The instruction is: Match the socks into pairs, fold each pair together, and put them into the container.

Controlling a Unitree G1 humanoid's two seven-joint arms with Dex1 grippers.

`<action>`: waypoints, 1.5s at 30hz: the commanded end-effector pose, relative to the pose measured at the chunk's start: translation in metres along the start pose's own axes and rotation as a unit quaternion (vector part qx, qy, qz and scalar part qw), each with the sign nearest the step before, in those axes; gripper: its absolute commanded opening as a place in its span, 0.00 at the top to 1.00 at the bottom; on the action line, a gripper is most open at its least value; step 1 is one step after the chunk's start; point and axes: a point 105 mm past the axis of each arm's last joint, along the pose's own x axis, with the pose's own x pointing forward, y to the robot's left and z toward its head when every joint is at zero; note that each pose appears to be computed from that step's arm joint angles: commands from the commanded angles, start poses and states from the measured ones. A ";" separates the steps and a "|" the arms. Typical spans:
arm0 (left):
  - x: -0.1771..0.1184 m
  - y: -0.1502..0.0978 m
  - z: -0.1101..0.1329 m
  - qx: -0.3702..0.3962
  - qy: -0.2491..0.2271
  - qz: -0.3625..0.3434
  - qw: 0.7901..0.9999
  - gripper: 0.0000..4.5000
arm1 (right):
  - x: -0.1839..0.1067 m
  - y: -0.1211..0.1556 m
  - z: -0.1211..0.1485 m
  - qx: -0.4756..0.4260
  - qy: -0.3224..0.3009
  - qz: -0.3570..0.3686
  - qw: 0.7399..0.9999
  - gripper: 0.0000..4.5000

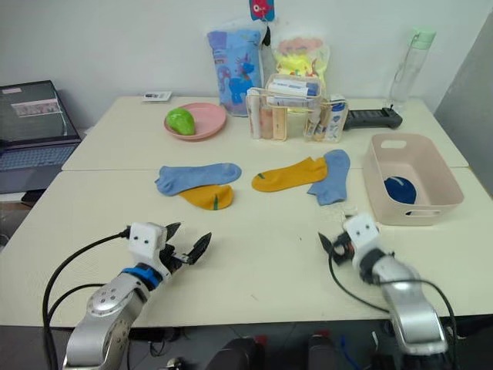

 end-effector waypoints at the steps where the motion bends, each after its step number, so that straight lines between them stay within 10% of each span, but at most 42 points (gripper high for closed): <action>1: -0.008 0.004 0.009 0.020 -0.022 0.015 0.999 0.00 | -0.009 0.000 0.019 -0.012 -0.040 -0.019 0.999 0.01; 17: 0.028 -0.008 0.040 0.044 -0.050 -0.032 0.997 0.00 | 0.010 0.014 0.058 -0.003 -0.076 0.062 0.995 0.01; 22: 0.076 -0.010 0.038 0.088 -0.012 -0.056 0.994 0.00 | 0.015 0.033 0.096 -0.019 -0.116 0.196 0.974 0.01; 35: 0.118 -0.012 0.022 0.082 0.040 -0.055 0.994 0.00 | 0.025 0.032 0.096 -0.046 -0.113 0.196 0.973 0.01; 45: 0.121 -0.002 0.033 0.069 0.020 -0.041 0.997 0.63 | 0.026 0.028 0.097 -0.044 -0.115 0.187 0.975 0.00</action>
